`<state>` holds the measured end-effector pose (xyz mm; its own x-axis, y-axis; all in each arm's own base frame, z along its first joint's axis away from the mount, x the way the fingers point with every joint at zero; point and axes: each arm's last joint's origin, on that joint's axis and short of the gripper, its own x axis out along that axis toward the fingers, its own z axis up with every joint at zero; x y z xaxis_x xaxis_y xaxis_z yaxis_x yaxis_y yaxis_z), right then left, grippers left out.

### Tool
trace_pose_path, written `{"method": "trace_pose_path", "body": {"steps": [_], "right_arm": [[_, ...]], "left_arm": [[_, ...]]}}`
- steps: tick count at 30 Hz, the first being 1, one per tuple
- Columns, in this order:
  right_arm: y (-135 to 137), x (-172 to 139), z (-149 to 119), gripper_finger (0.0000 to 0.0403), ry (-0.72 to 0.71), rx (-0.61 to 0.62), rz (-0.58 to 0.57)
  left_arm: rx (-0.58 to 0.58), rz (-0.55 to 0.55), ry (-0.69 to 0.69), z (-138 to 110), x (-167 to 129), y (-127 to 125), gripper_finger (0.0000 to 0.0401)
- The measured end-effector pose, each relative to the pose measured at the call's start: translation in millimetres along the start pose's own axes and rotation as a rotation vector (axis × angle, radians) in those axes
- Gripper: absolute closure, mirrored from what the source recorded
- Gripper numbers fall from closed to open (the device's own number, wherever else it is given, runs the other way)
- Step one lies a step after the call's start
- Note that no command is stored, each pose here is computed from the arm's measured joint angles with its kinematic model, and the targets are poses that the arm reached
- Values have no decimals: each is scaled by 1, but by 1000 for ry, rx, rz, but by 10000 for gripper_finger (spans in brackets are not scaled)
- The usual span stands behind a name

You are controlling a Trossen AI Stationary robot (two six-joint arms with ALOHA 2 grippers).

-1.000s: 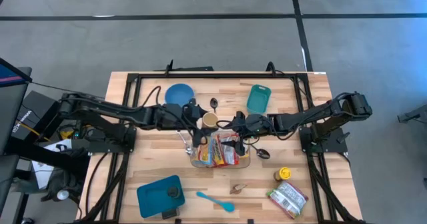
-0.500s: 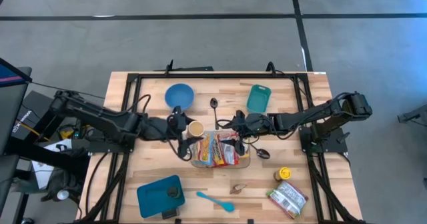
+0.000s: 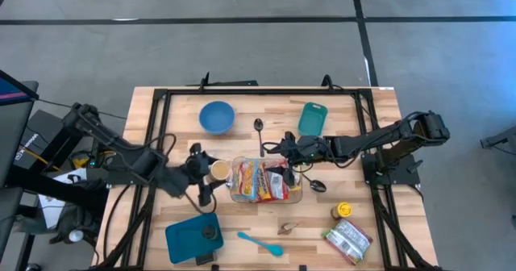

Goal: Pick & Place Food Item
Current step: Put the golden spice bottle into the dark blue bin

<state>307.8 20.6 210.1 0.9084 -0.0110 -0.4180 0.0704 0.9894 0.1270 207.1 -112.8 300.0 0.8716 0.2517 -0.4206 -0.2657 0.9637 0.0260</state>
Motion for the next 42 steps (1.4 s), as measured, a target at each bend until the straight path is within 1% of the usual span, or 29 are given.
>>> {"method": "trace_pose_path", "body": {"steps": [5, 10, 13, 19, 26, 30, 34, 38, 42], "right_arm": [[0, 0, 1, 101, -8, 1, 1], [0, 0, 2, 101, -16, 1, 2], [-1, 0, 2, 101, -19, 3, 0], [-3, 0, 4, 101, -34, 15, -5], [-4, 0, 7, 101, -64, 19, -4], [-7, 0, 8, 101, -67, 41, -11], [-11, 0, 8, 101, -68, 64, -23], [-15, 1, 9, 101, -70, 85, -34], [-18, 1, 9, 101, -71, 90, -42]], "left_arm": [[13, 10, -2, -11, -18, -10, 130], [-9, 17, -18, -22, -37, -18, 129], [-37, -2, -19, -28, -46, -22, 122], [-58, -63, -8, -43, -58, -29, 130], [-137, -96, -4, -66, -66, -33, 122], [-171, -113, 14, -82, -68, -33, 130], [-179, -150, 18, -93, -70, -35, 130], [-204, -192, 12, -103, -70, -40, 120], [-207, -224, 13, -116, -70, -41, 130]]}}
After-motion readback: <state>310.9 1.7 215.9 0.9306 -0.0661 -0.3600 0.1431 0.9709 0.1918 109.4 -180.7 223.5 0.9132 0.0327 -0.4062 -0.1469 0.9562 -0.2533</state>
